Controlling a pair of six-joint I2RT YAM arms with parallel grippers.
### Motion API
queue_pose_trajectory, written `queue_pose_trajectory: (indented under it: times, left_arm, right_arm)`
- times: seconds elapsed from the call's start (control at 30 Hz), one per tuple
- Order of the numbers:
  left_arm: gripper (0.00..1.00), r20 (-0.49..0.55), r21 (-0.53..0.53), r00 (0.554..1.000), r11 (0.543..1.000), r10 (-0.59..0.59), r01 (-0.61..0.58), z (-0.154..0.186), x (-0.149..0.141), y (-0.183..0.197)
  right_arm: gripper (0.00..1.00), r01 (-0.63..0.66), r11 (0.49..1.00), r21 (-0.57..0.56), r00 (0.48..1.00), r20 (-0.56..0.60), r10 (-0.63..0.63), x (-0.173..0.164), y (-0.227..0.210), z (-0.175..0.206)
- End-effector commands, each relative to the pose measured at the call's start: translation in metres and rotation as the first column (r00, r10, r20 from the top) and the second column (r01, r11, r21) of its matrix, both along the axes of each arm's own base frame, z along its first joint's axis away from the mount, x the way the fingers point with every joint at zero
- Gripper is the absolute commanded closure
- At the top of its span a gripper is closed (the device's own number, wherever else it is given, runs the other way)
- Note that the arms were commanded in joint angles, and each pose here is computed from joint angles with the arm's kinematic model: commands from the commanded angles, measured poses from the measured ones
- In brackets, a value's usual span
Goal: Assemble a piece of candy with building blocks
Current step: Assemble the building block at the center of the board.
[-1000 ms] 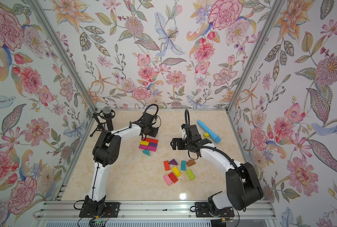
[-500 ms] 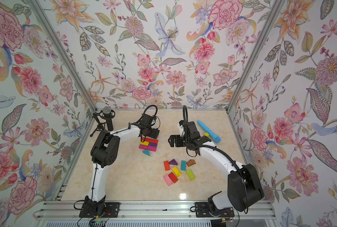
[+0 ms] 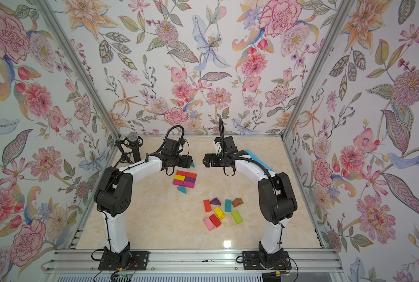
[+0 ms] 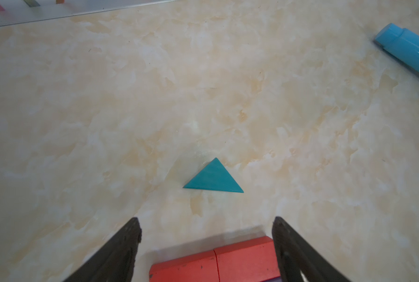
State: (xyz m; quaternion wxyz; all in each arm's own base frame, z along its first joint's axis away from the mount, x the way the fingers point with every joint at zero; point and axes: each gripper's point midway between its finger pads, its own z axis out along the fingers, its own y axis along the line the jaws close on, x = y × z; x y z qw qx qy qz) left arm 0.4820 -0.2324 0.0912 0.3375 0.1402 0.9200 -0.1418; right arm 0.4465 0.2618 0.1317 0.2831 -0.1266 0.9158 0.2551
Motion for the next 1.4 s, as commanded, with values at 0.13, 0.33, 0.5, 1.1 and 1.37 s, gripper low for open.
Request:
queue_pose_trajectory:
  times: [0.13, 0.33, 0.5, 1.1, 1.37]
  left_arm:
    - [0.06, -0.011, -0.109, 0.999, 0.993, 0.050, -0.051, 0.017, -0.014, 0.022]
    - [0.08, -0.003, -0.331, 1.000, 0.943, 0.028, -0.027, 0.022, -0.015, 0.015]
    - [0.12, -0.002, -0.378, 1.000, 0.925, 0.030, -0.028, 0.023, -0.011, 0.012]
    - [0.13, 0.032, -0.383, 0.989, 0.916, 0.143, -0.120, 0.035, -0.014, 0.044]
    - [0.13, 0.043, -0.384, 0.986, 0.914, 0.158, -0.130, 0.040, -0.019, 0.051]
  right_arm:
    - [0.01, -0.108, 0.986, 0.125, 0.994, -0.020, 0.111, 0.047, 0.068, -0.019]
    - [0.03, -0.139, 0.969, 0.204, 0.987, -0.049, 0.152, 0.069, 0.097, -0.039]
    - [0.04, -0.171, 0.949, 0.264, 0.976, -0.089, 0.201, 0.071, 0.112, -0.056]
    - [0.06, -0.214, 0.921, 0.325, 0.944, -0.172, 0.280, 0.023, 0.136, -0.078]
    - [0.07, -0.225, 0.920, 0.321, 0.943, -0.167, 0.289, 0.013, 0.140, -0.070]
